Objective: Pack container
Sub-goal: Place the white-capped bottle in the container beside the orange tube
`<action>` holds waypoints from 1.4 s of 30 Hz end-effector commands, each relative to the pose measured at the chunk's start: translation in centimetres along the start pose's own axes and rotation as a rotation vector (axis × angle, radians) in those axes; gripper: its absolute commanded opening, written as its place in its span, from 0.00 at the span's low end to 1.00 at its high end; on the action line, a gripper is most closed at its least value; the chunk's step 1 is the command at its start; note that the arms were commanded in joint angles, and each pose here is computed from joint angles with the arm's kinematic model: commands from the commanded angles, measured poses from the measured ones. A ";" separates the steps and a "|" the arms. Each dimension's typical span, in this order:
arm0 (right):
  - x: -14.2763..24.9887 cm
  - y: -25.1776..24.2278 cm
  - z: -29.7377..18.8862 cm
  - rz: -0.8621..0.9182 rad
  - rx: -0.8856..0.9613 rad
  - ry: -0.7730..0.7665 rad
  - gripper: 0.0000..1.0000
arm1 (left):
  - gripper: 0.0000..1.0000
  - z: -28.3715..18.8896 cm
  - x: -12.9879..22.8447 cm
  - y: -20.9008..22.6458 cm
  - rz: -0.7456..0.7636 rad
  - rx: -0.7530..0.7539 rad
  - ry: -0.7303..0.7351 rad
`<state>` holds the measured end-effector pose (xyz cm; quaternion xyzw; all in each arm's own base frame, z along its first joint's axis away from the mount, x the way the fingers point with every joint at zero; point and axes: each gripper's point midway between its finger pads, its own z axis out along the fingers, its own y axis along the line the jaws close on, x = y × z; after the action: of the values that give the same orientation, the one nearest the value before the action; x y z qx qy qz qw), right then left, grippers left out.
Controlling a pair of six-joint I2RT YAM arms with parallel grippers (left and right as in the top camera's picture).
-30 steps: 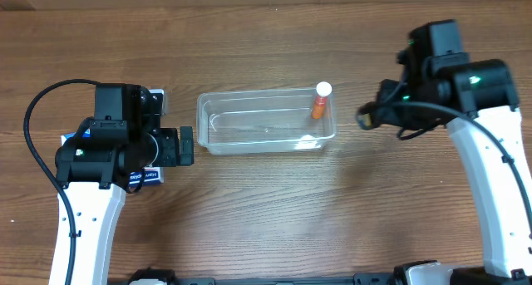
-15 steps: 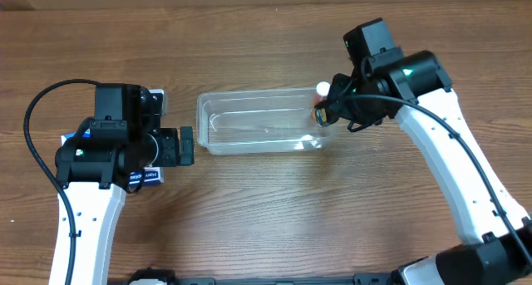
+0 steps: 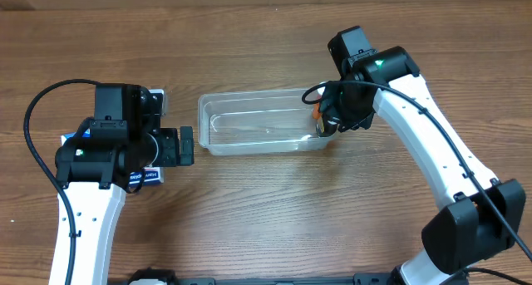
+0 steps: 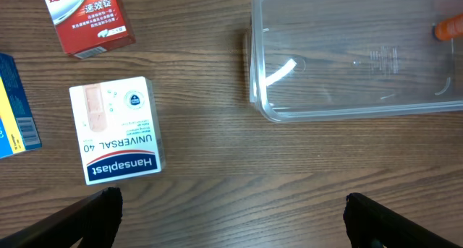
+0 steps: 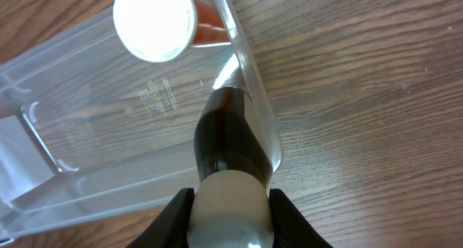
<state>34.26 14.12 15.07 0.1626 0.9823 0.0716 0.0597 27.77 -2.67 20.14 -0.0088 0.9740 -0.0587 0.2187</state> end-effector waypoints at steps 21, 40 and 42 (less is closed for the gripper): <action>0.4 -1.3 3.7 0.036 0.045 0.006 0.47 | 1.00 -0.5 -0.8 -0.3 -0.012 0.010 -0.025; -5.2 -0.3 -10.1 -0.136 -0.070 -0.385 0.82 | 1.00 -0.5 -0.8 -0.3 -0.012 0.010 -0.025; -6.6 -2.9 -12.2 -0.056 -0.086 -0.434 0.93 | 1.00 -0.5 -0.8 -0.3 -0.012 0.010 -0.025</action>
<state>37.24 12.86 20.39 0.1012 0.9753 0.0737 0.1822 27.78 -2.67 20.15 -0.0088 0.9740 -0.0587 0.2188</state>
